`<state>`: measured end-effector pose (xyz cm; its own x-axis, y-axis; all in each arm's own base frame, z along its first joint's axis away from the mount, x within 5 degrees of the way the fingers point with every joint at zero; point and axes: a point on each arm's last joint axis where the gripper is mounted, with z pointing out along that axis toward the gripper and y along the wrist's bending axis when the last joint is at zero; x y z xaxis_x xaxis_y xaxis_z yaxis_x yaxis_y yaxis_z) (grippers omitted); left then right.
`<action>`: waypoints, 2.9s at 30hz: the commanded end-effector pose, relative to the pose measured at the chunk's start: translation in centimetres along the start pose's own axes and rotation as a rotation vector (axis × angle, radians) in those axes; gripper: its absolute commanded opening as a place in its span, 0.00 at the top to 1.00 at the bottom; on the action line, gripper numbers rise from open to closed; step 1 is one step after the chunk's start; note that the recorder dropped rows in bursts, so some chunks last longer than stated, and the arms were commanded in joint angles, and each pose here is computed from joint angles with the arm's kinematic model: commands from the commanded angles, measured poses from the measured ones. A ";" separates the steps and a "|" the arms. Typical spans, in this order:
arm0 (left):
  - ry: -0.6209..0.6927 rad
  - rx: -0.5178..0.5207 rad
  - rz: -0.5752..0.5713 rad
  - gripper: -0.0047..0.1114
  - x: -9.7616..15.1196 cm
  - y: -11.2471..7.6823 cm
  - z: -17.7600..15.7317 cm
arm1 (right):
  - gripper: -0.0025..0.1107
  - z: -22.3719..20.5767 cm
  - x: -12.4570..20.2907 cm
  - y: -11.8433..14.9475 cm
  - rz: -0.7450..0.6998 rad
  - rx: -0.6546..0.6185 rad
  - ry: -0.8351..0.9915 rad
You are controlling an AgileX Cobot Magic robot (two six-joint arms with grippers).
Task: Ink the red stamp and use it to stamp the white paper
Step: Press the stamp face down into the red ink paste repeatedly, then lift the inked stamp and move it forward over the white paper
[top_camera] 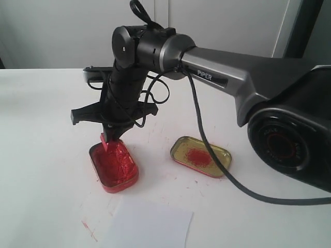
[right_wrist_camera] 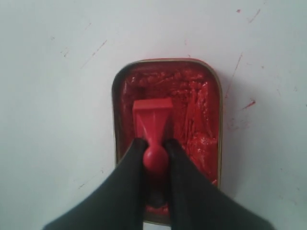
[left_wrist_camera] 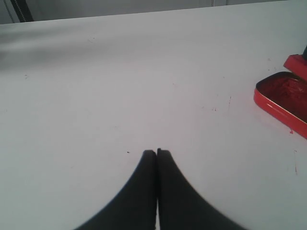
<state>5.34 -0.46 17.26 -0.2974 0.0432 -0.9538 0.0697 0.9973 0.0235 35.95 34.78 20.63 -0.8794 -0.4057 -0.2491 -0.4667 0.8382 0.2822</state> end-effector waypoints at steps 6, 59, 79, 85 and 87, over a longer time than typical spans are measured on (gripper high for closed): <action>-0.005 0.001 -0.009 0.96 0.1 0.0 0.0 | 0.98 -1.0 1.5 1.1 -0.106 0.030 0.021; -0.005 0.001 -0.009 0.96 0.1 0.0 0.0 | 0.98 -1.5 14.0 2.9 -0.459 0.199 0.107; -0.005 0.001 -0.009 0.96 0.1 0.0 0.0 | 0.98 -0.4 16.2 2.8 -0.502 0.225 0.119; -0.005 0.001 -0.009 0.96 0.1 0.0 0.0 | 0.98 -0.2 16.3 2.7 -0.502 0.227 0.125; -0.005 0.001 -0.009 0.96 0.1 0.0 0.0 | 0.98 0.1 16.3 2.7 -0.502 0.229 0.132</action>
<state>5.34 -0.46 17.26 -0.2974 0.0432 -0.9538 0.0697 0.9973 0.0235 20.39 30.51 17.40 -0.5683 -0.8026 -0.1814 -0.8103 0.5842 -0.0457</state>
